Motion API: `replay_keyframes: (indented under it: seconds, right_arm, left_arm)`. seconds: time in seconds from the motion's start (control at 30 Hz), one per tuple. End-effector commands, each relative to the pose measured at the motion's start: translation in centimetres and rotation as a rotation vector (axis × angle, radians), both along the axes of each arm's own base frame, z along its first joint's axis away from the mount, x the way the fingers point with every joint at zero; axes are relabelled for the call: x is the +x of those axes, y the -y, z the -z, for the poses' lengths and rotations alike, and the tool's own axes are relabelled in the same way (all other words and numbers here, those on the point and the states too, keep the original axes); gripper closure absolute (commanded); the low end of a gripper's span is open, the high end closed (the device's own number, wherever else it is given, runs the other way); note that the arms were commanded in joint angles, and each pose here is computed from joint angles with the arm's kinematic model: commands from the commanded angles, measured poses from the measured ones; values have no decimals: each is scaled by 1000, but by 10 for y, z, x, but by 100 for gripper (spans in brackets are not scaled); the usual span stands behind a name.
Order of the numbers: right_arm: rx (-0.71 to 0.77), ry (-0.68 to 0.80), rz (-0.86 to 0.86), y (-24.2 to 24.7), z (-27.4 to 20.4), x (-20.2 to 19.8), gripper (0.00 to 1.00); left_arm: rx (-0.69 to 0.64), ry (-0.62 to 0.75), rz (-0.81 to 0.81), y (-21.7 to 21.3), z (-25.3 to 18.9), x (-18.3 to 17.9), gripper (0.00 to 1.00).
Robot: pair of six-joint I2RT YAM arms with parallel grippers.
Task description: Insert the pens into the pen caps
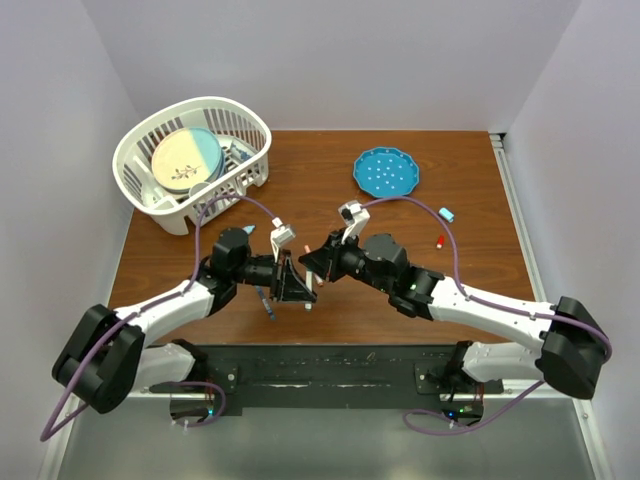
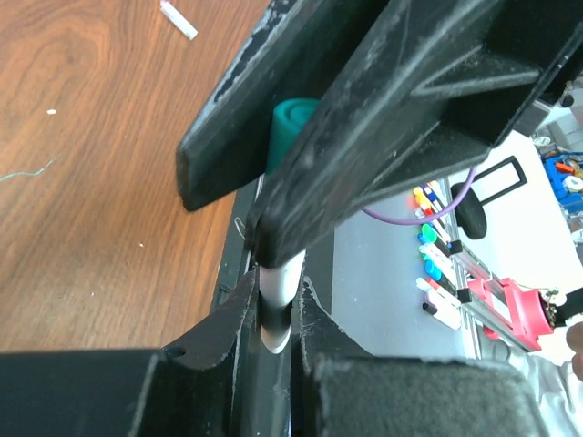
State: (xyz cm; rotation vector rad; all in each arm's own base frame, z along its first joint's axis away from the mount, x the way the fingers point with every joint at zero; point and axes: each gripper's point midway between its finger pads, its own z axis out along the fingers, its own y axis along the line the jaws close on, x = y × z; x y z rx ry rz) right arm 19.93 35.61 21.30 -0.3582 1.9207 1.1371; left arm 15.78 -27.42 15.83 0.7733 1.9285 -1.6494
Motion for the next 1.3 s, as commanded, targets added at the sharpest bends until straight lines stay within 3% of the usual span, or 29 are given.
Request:
replay_keyframes:
  seconds: [0.0,0.1,0.2,0.3,0.5,0.6,0.73,0.8,0.83,0.93,1.07,1.27]
  right_arm:
    - [-358,-391,-505,31,99,-154,100]
    - [-406,-353,-473,39,94,-147,100]
    - [-362,-335,-562,35,83,-158,100]
    - [-439,-326,-644,42,88,-166,100]
    - [-502,-315,-628,47,82,-160,100]
    - [-482,-303,-557,41,76,-150,100]
    - [-425,-215,-281,31,44,-94,100]
    - [-387,-135,-98,33,11,-51,100]
    - [-369,-110,-52,35,-1,-38,100]
    - [-300,-46,72,45,-43,9,100]
    - [-350,-12,150,63,-62,58,100]
    - [-507,-132,128,80,-1,95,100]
  left_arm:
    - [-189,459,-424,-19,-124,112,100]
    - [-149,458,-454,-23,-122,115,100]
    - [-152,471,-399,-20,-126,108,100]
    - [-154,475,-331,-16,-126,101,100]
    - [-100,464,-352,-19,-116,104,100]
    - [-90,442,-347,-19,-109,103,100]
    - [-89,401,-319,-18,-105,95,100]
    - [-82,378,-289,-19,-101,81,89]
    - [-72,371,-286,-21,-99,77,71]
    - [-24,361,-297,-30,-91,64,44]
    - [1,342,-282,-35,-84,47,31]
    - [87,314,-395,-49,-71,54,15]
